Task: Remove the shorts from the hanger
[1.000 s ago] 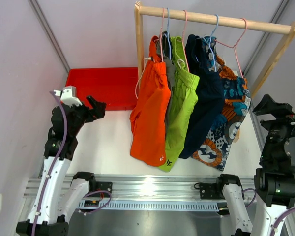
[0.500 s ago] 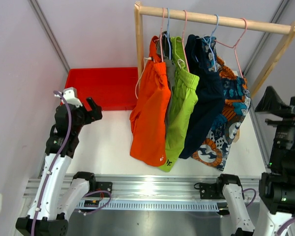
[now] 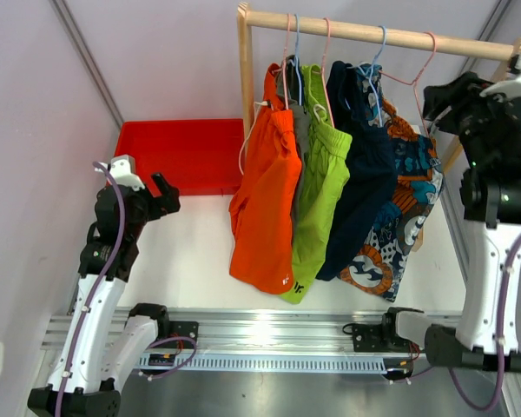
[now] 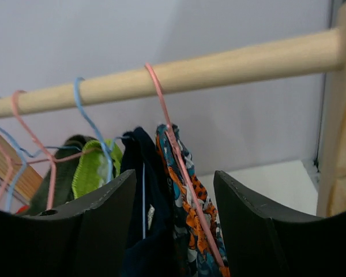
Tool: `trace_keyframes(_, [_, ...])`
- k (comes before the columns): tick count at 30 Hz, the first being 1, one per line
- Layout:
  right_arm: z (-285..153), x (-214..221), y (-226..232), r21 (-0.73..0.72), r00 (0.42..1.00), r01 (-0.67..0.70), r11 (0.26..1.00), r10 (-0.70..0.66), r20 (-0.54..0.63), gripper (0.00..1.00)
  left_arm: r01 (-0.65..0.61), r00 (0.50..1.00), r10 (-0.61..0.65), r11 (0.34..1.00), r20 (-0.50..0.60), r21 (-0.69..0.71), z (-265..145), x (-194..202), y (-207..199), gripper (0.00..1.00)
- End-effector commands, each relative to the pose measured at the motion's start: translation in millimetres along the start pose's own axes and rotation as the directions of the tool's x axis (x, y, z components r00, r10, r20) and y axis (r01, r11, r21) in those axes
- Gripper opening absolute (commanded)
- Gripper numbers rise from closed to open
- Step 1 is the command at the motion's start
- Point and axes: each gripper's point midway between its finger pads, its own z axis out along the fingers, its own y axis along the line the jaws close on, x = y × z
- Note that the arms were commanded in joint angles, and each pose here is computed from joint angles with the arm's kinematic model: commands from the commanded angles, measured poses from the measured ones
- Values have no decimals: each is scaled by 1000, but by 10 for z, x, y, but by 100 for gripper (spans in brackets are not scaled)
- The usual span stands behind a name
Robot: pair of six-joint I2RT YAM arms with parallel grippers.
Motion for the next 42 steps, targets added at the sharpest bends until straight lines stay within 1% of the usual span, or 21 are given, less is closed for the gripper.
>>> trace_keyframes(1, [86, 329, 32, -35, 991, -25, 999, 20, -131, 62, -15, 999, 14, 999, 34, 35, -45, -104, -75, 99])
trace_keyframes(7, [277, 747, -61, -29, 970, -45, 999, 37, -240, 64, -13, 999, 12, 999, 38, 43, -53, -114, -90, 99])
trace_keyframes(12, [389, 939, -85, -40, 962, -66, 997, 53, -269, 60, -14, 999, 12, 999, 38, 44, -57, -113, -92, 99])
trace_keyframes(14, [427, 997, -83, -48, 958, -70, 996, 54, -281, 53, -14, 999, 12, 999, 35, 44, -49, -101, -88, 99])
trace_keyframes(15, [445, 1010, -79, -50, 958, -74, 996, 57, -283, 49, -14, 999, 12, 999, 37, 44, -51, -107, -90, 99])
trace_keyframes(18, [499, 1072, -78, -55, 952, -80, 995, 60, -299, 43, -13, 999, 12, 999, 39, 41, -55, -118, -88, 99])
trace_keyframes(20, [530, 1094, -59, -63, 951, -89, 994, 66, -303, 35, -13, 999, 12, 999, 37, 36, -54, -107, -76, 99])
trace_keyframes(21, [556, 1111, -61, -64, 949, -91, 994, 68, -306, 23, -13, 999, 12, 999, 39, 37, -58, -109, -76, 99])
trace_keyframes(22, [560, 1113, -54, -67, 949, -91, 994, 66, -307, 19, -15, 999, 13, 999, 39, 37, -55, -107, -75, 99])
trace_keyframes(23, [579, 1109, -35, -74, 950, -94, 993, 67, -304, 17, -15, 999, 13, 999, 39, 37, -55, -107, -75, 99])
trace_keyframes(25, [576, 1078, 14, -101, 954, -89, 991, 56, -295, 17, -18, 999, 16, 999, 40, 37, -61, -112, -75, 99])
trace_keyframes(26, [572, 1060, 51, -117, 955, -88, 989, 50, -291, 12, -18, 999, 16, 999, 39, 36, -59, -106, -73, 99])
trace_keyframes(27, [574, 1033, 53, -114, 958, -85, 990, 50, -283, 0, -20, 999, 18, 999, 40, 45, -64, -108, -87, 99])
trace_keyframes(32, [448, 722, 107, -108, 977, -57, 992, 33, -211, 0, -37, 998, 32, 996, 51, 84, -60, -124, -153, 99])
trace_keyframes(35, [294, 458, 145, -100, 989, -34, 994, 19, -147, 0, -56, 997, 45, 984, 65, 169, -73, -154, -321, 99])
trace_keyframes(36, [254, 389, 128, -82, 992, -26, 996, 16, -126, 0, -67, 996, 52, 976, 78, 206, -116, -214, -433, 99])
trace_keyframes(38, [109, 208, 140, -66, 997, -6, 998, 1, -76, 0, -102, 993, 85, 966, 79, 237, -127, -239, -572, 99])
trace_keyframes(39, [66, 137, 93, -31, 999, 2, 1000, -3, -51, 0, -135, 989, 112, 944, 93, 300, -220, -293, -816, 99])
trace_keyframes(40, [22, 110, 87, -19, 999, 4, 1000, -4, -44, 0, -168, 981, 134, 946, 137, 278, -271, -462, -882, 99])
trace_keyframes(41, [-53, 35, 81, -7, 1000, 11, 1000, -11, -21, 0, -199, 976, 155, 916, 150, 349, -427, -533, -1166, 99])
trace_keyframes(42, [-93, -18, 37, 24, 1000, 12, 1000, -12, -3, 0, -223, 974, 190, 908, 125, 355, -378, -484, -1287, 99])
